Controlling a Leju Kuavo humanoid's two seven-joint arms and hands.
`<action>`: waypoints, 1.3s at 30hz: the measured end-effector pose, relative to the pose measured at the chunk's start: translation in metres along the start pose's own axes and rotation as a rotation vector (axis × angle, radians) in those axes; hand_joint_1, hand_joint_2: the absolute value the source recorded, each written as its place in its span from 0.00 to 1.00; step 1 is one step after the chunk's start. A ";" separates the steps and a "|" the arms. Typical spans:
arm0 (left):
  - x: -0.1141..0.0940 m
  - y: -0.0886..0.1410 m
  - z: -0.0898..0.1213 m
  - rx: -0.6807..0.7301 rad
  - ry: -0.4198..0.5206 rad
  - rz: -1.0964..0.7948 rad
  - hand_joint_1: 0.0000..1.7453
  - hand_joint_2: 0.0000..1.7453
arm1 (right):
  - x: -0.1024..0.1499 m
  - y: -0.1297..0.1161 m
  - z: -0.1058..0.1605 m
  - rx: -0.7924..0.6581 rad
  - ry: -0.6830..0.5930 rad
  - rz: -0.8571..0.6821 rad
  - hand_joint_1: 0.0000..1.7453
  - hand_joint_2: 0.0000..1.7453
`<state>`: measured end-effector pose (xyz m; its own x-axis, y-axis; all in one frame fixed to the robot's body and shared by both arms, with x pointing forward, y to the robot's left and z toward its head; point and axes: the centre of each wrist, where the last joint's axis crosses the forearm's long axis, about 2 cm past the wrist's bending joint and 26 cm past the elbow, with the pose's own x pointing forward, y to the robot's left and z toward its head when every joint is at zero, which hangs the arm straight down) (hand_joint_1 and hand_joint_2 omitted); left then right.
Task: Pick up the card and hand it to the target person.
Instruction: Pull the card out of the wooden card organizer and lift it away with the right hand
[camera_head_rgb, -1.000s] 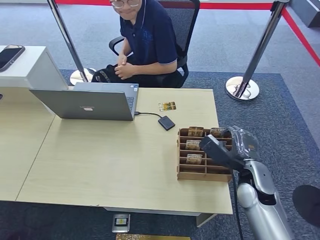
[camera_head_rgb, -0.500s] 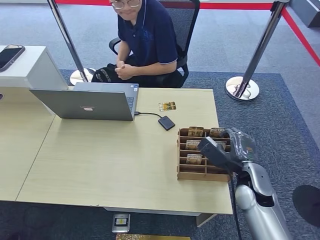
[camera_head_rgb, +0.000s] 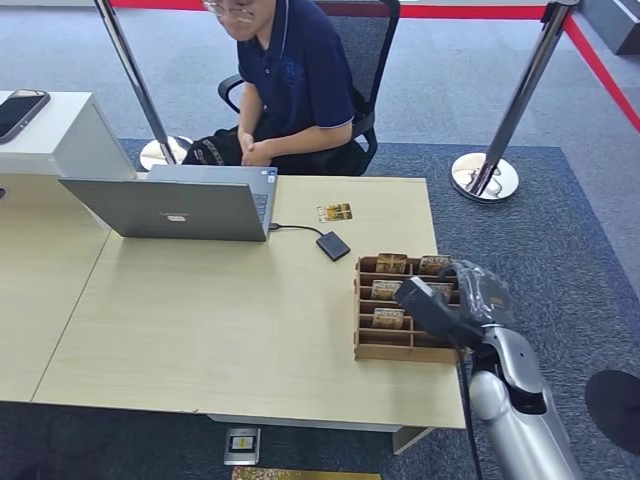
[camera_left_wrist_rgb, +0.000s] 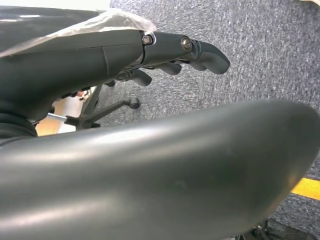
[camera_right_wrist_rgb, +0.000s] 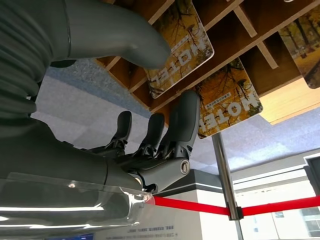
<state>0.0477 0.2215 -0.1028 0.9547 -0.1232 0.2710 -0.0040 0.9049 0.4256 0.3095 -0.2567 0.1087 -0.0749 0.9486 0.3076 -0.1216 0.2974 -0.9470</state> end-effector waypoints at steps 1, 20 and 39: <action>0.000 0.000 0.000 -0.001 -0.001 -0.001 0.00 0.00 | 0.000 0.000 0.000 0.001 0.000 0.000 0.48 1.00; 0.000 0.001 -0.001 -0.009 -0.009 -0.014 0.00 0.00 | -0.002 0.006 0.001 0.021 0.010 0.000 0.50 1.00; 0.000 0.002 -0.002 -0.009 -0.019 -0.017 0.00 0.00 | 0.001 0.008 0.001 0.023 -0.002 -0.003 0.62 1.00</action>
<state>0.0480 0.2244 -0.1032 0.9488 -0.1462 0.2801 0.0148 0.9060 0.4229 0.3070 -0.2530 0.1015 -0.0763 0.9476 0.3102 -0.1448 0.2973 -0.9438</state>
